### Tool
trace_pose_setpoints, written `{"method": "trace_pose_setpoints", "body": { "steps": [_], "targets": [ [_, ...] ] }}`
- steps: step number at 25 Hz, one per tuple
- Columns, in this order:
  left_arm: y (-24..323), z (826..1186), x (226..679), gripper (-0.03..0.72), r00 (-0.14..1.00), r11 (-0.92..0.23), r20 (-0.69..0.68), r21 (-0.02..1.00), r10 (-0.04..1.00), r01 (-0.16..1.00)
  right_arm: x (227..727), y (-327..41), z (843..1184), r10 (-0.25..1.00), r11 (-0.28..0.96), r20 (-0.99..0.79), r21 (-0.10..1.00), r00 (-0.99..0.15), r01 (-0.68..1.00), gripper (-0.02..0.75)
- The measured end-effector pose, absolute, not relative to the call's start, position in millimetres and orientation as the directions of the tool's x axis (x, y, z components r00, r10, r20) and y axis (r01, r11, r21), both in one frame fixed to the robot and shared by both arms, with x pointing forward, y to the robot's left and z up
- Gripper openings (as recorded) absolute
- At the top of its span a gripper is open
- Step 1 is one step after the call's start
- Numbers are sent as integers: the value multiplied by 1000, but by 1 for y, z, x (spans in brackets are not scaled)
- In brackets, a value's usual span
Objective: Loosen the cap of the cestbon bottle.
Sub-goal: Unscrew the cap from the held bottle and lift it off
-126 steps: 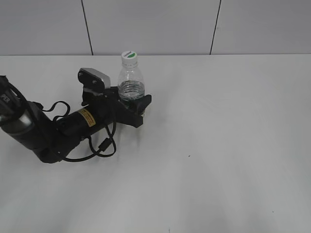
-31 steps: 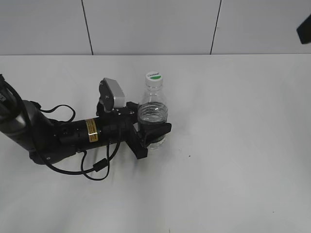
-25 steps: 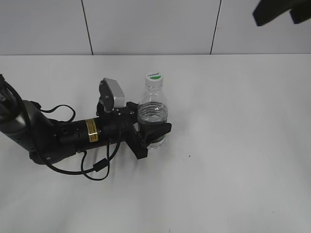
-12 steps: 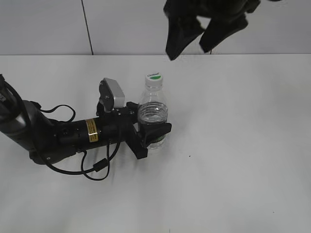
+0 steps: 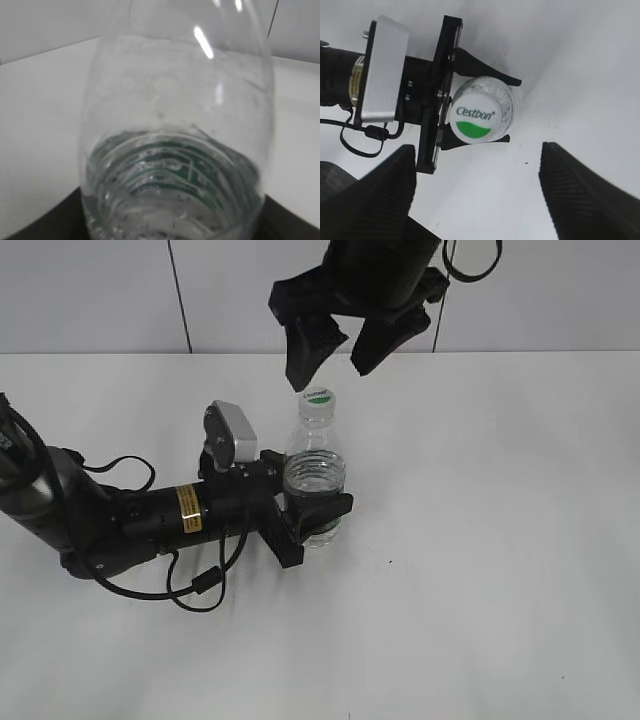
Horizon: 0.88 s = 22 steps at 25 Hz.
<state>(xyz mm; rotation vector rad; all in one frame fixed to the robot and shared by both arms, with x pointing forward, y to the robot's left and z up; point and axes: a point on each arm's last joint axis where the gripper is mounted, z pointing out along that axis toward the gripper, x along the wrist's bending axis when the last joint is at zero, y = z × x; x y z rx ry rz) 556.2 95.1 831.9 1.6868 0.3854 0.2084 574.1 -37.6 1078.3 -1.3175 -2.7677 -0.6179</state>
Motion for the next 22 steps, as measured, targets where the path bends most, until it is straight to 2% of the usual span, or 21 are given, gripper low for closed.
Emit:
{"method": "trace_pose_setpoints", "body": {
  "steps": [11,22],
  "targets": [
    [95,832,556,402,926,-113,-82,985,368,132,586,-29,1048,743,594,165,285,-649,752,582],
    [95,832,556,402,926,-113,-82,985,368,132,589,-27,1038,732,613,161,267,-662,743,582]
  ]
}}
